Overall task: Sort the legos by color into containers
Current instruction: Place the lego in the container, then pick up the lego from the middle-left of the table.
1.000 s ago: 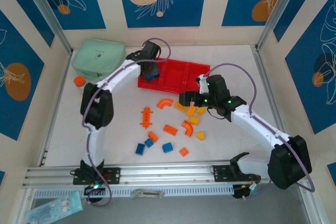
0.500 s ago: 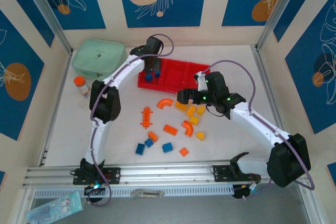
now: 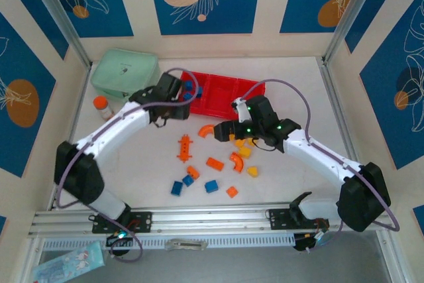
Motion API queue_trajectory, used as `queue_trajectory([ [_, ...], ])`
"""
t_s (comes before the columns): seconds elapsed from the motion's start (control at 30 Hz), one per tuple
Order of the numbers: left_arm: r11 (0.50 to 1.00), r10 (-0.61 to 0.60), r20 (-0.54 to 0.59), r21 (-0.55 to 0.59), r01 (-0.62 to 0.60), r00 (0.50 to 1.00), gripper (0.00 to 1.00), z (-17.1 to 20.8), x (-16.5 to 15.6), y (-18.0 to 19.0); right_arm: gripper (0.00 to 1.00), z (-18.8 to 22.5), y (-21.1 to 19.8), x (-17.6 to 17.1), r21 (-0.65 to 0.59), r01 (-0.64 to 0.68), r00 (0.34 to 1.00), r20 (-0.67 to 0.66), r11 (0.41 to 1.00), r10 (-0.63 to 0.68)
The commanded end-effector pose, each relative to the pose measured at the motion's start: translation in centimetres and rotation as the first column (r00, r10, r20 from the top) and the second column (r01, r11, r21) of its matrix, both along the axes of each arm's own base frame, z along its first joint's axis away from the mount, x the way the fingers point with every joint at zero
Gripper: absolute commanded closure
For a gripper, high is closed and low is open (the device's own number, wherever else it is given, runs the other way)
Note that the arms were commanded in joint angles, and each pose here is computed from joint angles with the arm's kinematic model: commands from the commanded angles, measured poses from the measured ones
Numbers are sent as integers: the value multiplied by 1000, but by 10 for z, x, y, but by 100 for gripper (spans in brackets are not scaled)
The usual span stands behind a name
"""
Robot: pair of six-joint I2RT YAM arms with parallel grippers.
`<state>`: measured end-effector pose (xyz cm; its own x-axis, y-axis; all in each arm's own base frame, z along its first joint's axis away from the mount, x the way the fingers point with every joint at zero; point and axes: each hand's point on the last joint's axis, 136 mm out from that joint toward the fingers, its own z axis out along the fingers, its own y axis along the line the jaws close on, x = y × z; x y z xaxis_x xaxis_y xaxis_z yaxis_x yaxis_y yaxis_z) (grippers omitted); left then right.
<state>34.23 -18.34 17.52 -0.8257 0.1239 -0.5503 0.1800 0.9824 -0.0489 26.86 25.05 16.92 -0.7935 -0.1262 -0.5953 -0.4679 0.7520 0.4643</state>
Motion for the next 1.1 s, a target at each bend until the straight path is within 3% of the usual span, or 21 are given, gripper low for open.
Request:
queue_trajectory([
  [0.0,999,38,-80,-7,-38,996,32,-22,-48,17,1,-1,14,-14,-13,-79,997,-6,997,79],
  [0.23,997,39,-198,-51,-50,979,32,-57,-140,30,1,-18,37,-50,-60,-202,979,-23,978,201],
  [0.47,997,25,-278,-59,-43,960,34,-80,-195,25,1,-42,47,-80,-60,-243,968,-84,968,238],
  [0.73,998,-30,-351,-56,11,936,32,-110,-226,9,1,-53,45,-81,-86,-178,983,-67,980,172],
  [1.07,999,-53,-383,-26,47,922,32,-136,-231,-2,1,-52,40,-74,-87,-135,991,-26,987,133],
])
